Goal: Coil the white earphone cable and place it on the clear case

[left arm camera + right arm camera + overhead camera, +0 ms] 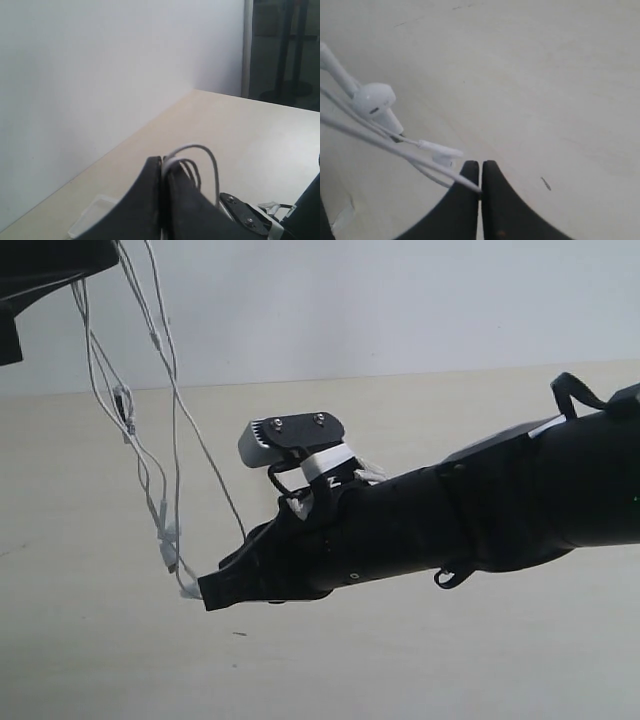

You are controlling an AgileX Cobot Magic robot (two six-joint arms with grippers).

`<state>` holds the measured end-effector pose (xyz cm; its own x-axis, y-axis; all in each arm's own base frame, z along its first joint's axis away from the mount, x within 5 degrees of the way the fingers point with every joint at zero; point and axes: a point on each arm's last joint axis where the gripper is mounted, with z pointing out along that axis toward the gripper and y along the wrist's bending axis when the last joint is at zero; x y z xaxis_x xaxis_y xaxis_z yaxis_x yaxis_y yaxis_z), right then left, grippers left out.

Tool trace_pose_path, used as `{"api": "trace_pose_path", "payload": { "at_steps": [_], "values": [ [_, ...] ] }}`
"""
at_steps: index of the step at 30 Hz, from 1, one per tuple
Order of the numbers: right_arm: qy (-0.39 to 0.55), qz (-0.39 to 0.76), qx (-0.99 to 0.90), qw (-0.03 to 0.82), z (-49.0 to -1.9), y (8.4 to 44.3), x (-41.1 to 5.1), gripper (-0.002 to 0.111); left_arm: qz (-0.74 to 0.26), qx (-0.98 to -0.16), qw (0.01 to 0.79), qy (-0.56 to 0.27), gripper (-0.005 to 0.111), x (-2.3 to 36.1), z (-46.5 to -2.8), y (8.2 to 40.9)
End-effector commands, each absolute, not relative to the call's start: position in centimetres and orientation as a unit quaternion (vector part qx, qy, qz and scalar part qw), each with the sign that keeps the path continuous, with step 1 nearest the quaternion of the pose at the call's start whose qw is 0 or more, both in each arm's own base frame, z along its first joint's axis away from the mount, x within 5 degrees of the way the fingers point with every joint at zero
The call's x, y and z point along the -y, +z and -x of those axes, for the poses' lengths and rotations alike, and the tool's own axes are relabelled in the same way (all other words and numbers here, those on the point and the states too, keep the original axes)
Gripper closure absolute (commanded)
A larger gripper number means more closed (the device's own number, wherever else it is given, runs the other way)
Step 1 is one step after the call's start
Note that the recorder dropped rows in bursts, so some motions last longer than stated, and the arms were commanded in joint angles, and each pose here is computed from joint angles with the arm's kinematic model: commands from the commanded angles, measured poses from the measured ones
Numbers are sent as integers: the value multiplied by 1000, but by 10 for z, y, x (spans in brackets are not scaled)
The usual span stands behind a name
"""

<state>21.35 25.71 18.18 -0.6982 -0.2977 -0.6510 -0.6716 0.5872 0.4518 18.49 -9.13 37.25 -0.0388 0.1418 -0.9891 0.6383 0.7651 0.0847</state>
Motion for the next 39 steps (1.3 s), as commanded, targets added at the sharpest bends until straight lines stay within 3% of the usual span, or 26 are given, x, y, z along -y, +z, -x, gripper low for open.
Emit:
{"api": "trace_pose_path", "payload": {
  "at_steps": [1,12,31,39],
  "values": [
    [348,294,-848,271,-215,182,-258,108,-276,-691,638,-199,107,90,-184,376],
    [331,292,-858,262,-217,169,-257,108,-263,-690,641,-210,107,89,-180,380],
    [381,336,-825,247,-208,175,-264,108,-243,-685,633,-267,107,93,-176,383],
    [396,352,-812,246,-205,178,-266,102,-244,-685,633,-266,107,93,-176,382]
  ]
}}
